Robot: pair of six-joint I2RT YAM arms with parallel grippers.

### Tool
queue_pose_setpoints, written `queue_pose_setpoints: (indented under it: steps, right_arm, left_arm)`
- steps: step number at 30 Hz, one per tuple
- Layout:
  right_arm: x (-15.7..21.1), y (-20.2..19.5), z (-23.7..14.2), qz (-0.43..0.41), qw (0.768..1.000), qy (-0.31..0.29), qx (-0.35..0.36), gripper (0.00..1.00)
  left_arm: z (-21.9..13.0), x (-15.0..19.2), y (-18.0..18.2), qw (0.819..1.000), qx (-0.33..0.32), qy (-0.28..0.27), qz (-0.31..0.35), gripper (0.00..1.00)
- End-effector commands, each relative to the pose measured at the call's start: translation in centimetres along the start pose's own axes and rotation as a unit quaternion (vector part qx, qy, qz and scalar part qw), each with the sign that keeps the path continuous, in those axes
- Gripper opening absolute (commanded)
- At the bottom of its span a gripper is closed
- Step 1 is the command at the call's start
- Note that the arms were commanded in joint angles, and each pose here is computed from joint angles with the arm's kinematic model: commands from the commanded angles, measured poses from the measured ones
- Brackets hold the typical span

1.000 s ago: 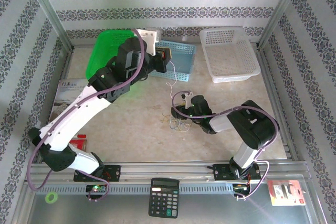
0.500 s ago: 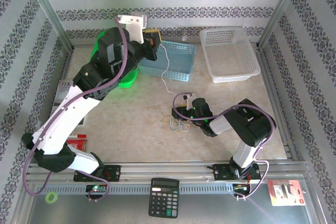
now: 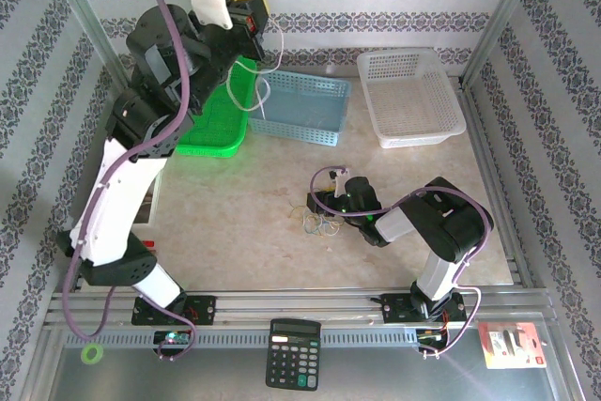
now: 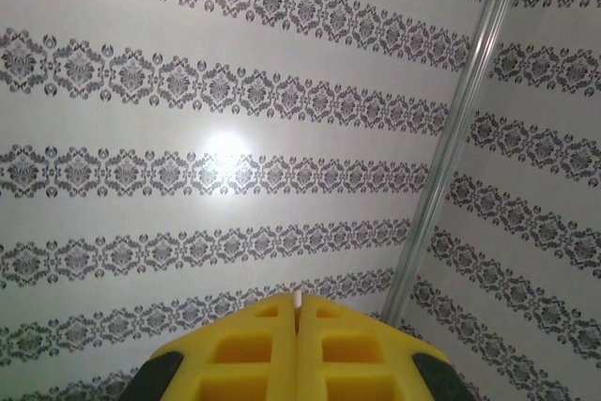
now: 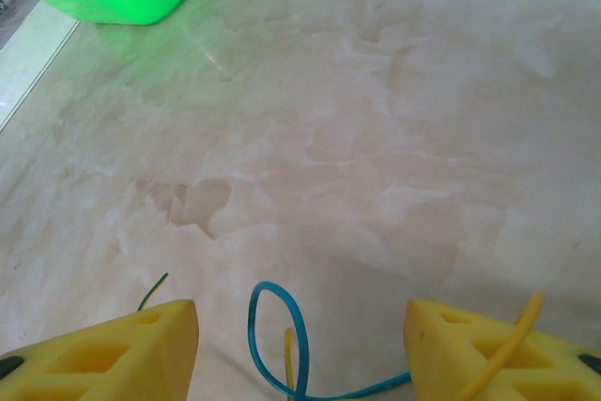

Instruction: Untangle the cables

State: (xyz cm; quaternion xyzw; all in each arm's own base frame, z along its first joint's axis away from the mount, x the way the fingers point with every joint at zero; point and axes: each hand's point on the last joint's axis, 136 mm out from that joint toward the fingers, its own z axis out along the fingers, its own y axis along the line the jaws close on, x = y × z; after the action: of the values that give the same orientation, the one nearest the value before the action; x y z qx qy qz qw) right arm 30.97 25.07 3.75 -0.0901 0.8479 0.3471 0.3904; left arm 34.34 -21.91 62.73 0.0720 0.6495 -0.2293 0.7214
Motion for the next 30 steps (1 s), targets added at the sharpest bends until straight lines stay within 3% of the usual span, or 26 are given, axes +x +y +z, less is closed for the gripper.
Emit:
queue_pose_setpoints:
  steps: [1,15,30]
  right_arm:
    - [-0.2,1.1,-0.5,0.009,1.0,-0.001,-0.019,0.6]
    - [-6.3,4.6,-3.6,0.017,0.997,-0.045,-0.066,0.62]
    - [-7.8,0.9,-10.2,0.05,0.996,-0.067,0.027,0.62]
  left_arm:
    - [0.9,1.5,0.9,0.999,-0.018,0.028,0.036,0.0]
    - [5.6,7.5,3.4,0.992,-0.065,0.081,0.078,0.0]
    - [14.4,14.3,8.4,0.987,-0.104,0.103,0.07,0.0]
